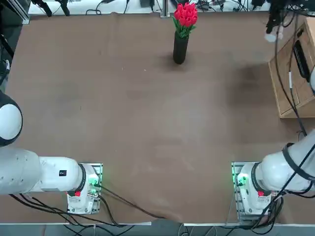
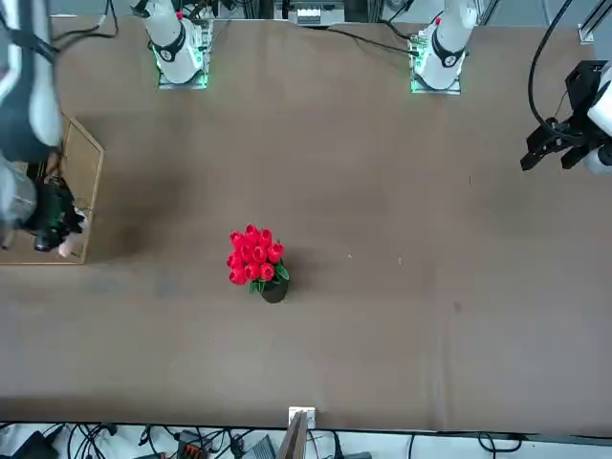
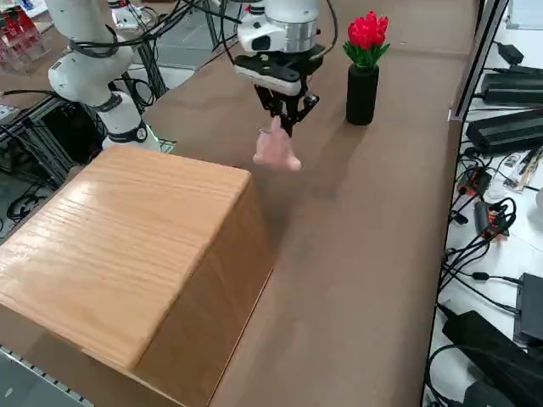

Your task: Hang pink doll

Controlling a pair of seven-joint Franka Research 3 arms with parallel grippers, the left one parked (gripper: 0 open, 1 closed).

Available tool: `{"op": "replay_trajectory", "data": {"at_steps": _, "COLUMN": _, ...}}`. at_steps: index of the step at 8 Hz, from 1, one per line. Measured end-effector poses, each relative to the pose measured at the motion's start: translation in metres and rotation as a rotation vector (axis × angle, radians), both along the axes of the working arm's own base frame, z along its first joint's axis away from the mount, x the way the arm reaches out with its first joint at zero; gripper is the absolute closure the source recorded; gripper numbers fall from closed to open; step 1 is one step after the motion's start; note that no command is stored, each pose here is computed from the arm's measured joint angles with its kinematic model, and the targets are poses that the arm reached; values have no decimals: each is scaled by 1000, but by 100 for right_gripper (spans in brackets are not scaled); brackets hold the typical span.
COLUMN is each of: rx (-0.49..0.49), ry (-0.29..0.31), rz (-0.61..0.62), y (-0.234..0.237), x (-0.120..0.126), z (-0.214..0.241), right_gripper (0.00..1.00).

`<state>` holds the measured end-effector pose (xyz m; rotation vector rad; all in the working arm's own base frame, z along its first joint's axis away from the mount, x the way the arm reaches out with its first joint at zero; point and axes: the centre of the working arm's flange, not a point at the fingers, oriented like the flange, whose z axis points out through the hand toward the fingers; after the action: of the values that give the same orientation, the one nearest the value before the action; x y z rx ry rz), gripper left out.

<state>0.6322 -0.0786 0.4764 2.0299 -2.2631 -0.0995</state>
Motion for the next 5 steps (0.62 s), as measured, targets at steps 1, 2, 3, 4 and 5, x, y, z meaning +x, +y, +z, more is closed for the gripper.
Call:
{"op": "replay_trajectory", "data": {"at_steps": 1, "rx": 46, "ry": -10, "rz": 6, "y": -17, "x": -6, "z": 5, "right_gripper": 96}}
{"op": "replay_trajectory", "data": {"at_steps": 2, "rx": 72, "ry": -11, "rz": 10, "y": -30, "x": -11, "z": 5, "right_gripper": 96}}
{"op": "replay_trajectory", "data": {"at_steps": 3, "rx": 95, "ry": -10, "rz": 8, "y": -40, "x": -13, "z": 2, "right_gripper": 96}}
{"op": "replay_trajectory", "data": {"at_steps": 4, "rx": 123, "ry": -17, "rz": 7, "y": -49, "x": -16, "z": 0, "right_gripper": 96}}
{"op": "replay_trajectory", "data": {"at_steps": 5, "rx": 142, "ry": -31, "rz": 11, "y": -56, "x": -16, "z": -2, "right_gripper": 96}}
